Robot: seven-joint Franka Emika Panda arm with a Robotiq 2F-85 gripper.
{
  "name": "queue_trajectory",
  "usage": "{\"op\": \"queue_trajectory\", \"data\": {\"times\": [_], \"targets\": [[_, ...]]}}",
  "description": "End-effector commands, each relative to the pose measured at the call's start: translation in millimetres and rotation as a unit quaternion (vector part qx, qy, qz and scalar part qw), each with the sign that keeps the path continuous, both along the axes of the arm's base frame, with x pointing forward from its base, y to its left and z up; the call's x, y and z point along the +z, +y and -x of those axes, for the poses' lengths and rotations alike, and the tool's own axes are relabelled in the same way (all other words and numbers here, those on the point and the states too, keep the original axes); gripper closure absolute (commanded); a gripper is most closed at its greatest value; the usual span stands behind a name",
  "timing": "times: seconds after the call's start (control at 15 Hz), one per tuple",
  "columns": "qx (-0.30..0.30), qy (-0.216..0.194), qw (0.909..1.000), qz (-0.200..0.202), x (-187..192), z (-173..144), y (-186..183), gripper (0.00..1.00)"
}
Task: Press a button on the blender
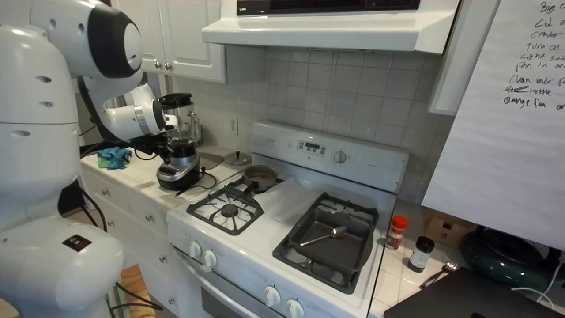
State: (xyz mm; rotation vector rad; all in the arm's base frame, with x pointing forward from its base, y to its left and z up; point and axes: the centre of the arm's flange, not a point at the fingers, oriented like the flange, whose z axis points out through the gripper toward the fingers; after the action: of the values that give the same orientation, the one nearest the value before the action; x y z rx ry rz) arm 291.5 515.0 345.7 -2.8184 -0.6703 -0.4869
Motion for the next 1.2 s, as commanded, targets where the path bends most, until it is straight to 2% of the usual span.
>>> {"op": "queue_trajectory", "data": {"times": [0.0,0.07,0.2,0.33,0.73,0.87,1.13], "targets": [[-0.008,-0.017,0.9995,0.025,38.4,12.6,-27.9,0.74],[-0.007,-0.022,0.9993,0.028,44.9,14.2,-32.4,0.73],[-0.006,-0.024,0.9989,0.040,64.9,20.4,-40.3,0.61],[-0.009,-0.008,0.9987,0.049,83.7,27.7,-45.9,0.47],[-0.039,-0.013,0.9966,0.072,138.1,49.0,-68.7,0.05],[-0.050,-0.001,0.9956,0.079,153.4,55.7,-78.9,0.00],[-0.060,0.010,0.9946,0.084,173.2,67.2,-97.6,0.00]]}}
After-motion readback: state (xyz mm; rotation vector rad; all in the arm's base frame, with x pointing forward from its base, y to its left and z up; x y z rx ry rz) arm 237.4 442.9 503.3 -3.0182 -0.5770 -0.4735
